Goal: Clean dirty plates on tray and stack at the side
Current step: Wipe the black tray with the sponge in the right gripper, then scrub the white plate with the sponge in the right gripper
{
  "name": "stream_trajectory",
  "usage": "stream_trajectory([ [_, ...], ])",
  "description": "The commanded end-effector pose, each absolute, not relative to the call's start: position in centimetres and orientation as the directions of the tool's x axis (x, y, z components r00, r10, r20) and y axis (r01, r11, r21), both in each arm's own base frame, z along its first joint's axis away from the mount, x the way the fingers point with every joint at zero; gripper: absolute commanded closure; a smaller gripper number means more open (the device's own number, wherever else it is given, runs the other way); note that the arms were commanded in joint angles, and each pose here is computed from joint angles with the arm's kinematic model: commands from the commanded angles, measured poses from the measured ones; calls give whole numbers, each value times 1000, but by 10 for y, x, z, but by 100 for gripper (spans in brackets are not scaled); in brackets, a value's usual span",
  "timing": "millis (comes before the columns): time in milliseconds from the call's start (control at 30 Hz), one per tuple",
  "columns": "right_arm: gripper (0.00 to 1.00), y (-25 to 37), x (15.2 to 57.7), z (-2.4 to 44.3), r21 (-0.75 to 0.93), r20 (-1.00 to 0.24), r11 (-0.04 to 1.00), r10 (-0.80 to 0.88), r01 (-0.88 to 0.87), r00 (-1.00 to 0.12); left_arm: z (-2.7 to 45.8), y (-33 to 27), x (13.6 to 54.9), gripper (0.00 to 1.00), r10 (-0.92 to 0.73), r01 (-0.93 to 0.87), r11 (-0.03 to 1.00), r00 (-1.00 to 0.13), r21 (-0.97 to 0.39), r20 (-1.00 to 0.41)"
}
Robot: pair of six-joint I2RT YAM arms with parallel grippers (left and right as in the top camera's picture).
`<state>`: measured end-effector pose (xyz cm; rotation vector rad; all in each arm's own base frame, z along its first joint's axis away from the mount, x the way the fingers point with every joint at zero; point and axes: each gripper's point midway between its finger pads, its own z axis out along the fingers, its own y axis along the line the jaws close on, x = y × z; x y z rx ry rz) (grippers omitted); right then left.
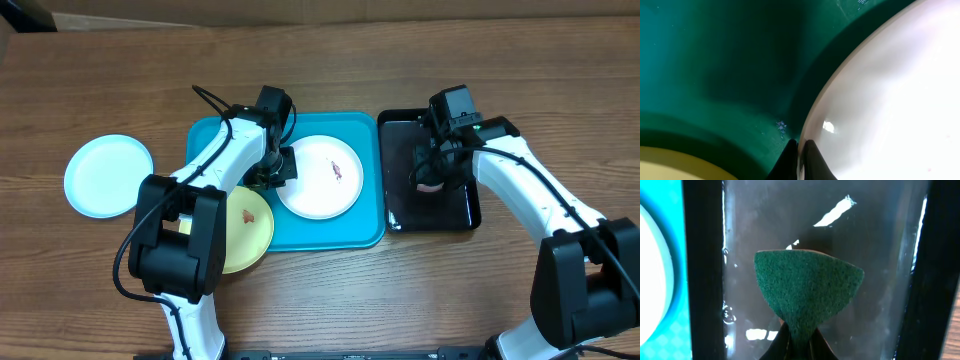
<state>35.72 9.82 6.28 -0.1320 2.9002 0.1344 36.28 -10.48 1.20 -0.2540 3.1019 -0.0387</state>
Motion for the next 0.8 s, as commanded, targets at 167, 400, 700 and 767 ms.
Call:
stream_trajectory([
  [167,96,114,386,139,104,-342,984,-99,-143,-934,6,-107,361,96,-160,-160,987,-987,-22,-19],
  [400,96,168,383,156,239,-380,934,-160,-264,-911,6,-110,363,96,-160,-159,986,-987,-40,-23],
  [700,96,227,379,131,186,-414,902,-288,-390,-864,6,-110,363,96,-160,-159,986,-987,-40,-23],
  [767,96,233,382,119,130,-413,908,-315,-398,-854,6,-110,363,96,-159,-158,987,-987,-40,-23],
])
